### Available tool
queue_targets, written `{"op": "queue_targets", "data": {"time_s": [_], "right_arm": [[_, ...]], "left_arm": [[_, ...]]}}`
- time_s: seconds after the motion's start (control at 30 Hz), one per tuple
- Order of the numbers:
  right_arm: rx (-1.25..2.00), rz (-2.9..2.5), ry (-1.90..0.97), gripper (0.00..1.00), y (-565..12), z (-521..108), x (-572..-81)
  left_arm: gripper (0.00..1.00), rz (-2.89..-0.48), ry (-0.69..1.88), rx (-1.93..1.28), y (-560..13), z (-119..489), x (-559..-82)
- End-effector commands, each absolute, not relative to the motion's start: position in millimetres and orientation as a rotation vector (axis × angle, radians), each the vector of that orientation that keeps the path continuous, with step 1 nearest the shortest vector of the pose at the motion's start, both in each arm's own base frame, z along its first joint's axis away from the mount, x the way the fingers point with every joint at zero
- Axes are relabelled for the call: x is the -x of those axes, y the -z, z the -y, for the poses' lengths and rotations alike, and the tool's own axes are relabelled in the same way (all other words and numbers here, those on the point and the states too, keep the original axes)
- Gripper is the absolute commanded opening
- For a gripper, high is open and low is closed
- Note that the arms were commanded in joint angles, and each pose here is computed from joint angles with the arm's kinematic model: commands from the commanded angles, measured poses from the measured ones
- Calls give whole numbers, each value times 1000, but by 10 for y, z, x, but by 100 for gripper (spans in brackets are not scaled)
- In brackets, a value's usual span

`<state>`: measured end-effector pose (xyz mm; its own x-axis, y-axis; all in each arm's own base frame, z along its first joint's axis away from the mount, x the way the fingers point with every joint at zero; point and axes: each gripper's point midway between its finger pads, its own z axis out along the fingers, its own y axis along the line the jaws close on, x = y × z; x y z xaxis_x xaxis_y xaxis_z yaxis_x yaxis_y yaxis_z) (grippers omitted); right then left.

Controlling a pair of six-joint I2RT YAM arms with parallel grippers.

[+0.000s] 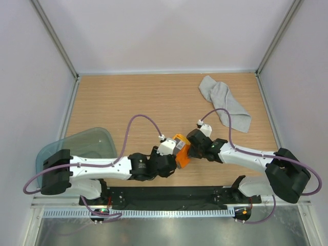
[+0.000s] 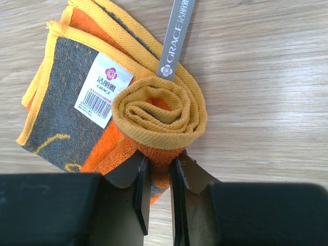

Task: Roll the towels
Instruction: Roll the towel

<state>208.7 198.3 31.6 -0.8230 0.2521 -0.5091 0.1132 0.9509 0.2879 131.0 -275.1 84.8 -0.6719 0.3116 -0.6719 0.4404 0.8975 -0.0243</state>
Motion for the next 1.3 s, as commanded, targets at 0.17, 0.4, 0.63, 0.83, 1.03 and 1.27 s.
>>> {"op": "queue_targets", "data": {"time_s": [0.17,0.4,0.63,0.83,1.03,1.27], "right_arm": [[-129,-2529,-483,14,-571,-2243,-2105],[-111,-2518,-529,16,-668,-2289,-2091],[-84,-2519,-580,17,-717,-2361,-2075],[-72,-2528,-621,20,-740,-2421,-2048],[-45,-2554,-762,23,-815,-2567,-1980],[-68,-2556,-846,25,-936,-2492,-2048]], "left_arm": [[60,-2124,446,-766,-1054,3513,-1342],[62,-2066,478,-919,-982,3904,-1339],[62,-2101,425,-958,-663,3965,-1347],[62,-2132,359,-933,-443,3871,-1383],[64,-2160,301,-882,-282,3703,-1412],[62,-2195,274,-801,-145,3505,-1414]]}}
